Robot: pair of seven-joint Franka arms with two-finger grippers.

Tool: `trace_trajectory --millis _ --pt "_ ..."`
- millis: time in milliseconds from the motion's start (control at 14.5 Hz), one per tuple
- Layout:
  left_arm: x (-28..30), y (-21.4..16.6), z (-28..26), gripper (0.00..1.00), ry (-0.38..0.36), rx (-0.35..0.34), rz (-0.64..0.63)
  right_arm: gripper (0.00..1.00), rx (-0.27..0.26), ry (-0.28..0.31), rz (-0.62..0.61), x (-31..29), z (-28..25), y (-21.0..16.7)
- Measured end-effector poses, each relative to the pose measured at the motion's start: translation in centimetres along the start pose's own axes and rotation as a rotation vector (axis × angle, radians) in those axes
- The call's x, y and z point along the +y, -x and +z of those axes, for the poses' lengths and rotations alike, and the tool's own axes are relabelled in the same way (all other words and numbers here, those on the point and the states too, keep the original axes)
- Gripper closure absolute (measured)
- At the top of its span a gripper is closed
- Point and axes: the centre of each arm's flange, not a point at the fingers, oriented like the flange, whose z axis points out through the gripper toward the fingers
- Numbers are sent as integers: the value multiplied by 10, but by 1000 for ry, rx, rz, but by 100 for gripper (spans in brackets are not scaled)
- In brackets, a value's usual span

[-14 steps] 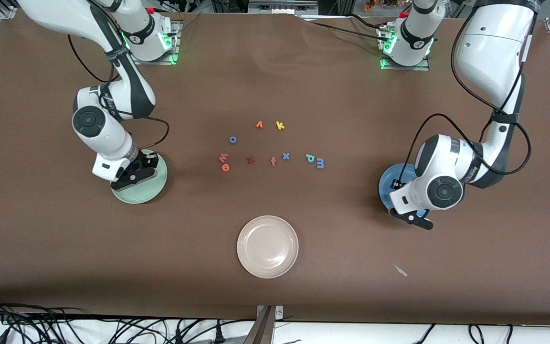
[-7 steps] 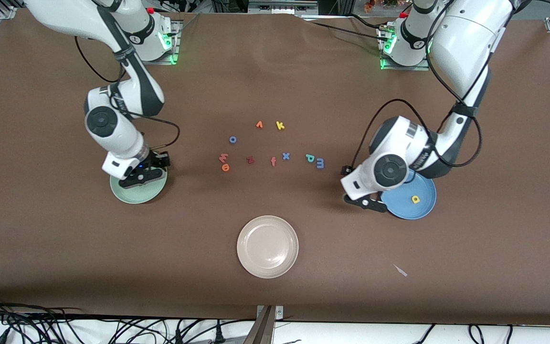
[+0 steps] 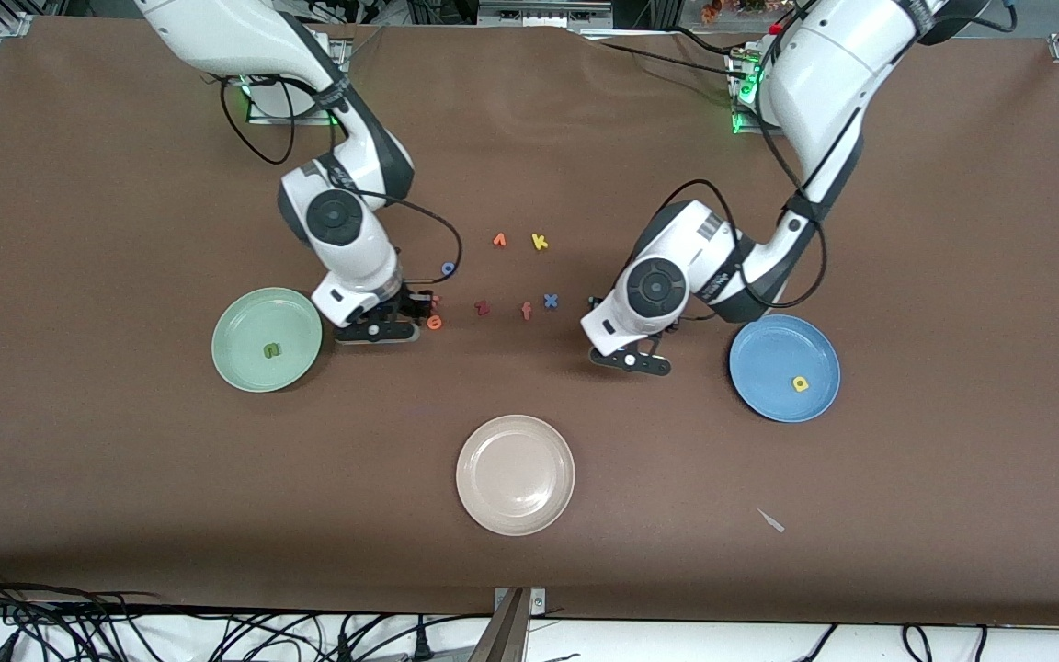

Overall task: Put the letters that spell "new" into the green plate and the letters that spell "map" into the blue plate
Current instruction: 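Grasp the blue E with the left gripper while the right grasps orange e, then drop the blue E on the blue plate while the right drops e on green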

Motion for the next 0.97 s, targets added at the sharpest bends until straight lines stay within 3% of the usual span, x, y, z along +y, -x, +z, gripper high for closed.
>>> trace_trajectory --millis 138,415,968 --pt "5 0 16 28 11 4 -7 39 2 -5 18 -24 10 0" --pt "3 3 50 28 34 16 -8 39 8 -2 23 -36 33 -1" --pt "3 6 50 33 33 17 -9 39 -8 13 23 -30 52 6"
